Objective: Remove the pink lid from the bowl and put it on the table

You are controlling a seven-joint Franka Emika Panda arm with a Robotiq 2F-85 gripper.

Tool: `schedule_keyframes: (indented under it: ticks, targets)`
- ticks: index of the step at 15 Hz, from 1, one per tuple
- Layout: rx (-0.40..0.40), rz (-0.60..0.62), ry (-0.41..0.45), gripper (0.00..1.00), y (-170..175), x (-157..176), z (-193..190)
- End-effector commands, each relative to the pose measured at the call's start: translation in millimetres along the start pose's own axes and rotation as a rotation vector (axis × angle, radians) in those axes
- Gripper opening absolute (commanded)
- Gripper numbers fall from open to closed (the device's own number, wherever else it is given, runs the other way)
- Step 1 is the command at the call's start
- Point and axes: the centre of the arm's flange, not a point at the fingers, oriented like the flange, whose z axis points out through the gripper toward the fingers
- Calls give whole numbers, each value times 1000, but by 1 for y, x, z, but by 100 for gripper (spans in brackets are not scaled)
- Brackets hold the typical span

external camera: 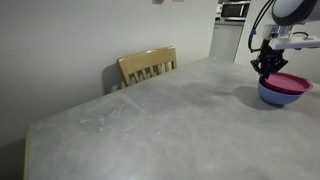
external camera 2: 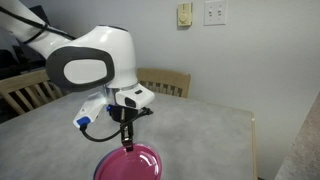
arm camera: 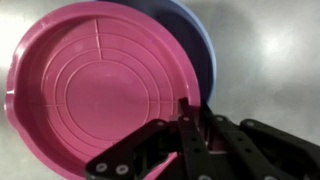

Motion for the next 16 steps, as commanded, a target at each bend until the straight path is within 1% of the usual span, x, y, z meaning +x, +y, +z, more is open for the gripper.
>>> schedule_keyframes:
  ticks: [1,5,9,12,16]
  targets:
    - [-26,-56,16,3,-3,-10,-19]
    - [-57,-147,59,3,-17,-20,-40]
    - [-96,-244,89,3,-45,-31,-61]
    - [-119,-332,107,3,-75,-45,-70]
    - [-144,-446,111,3,-129,-74,-74]
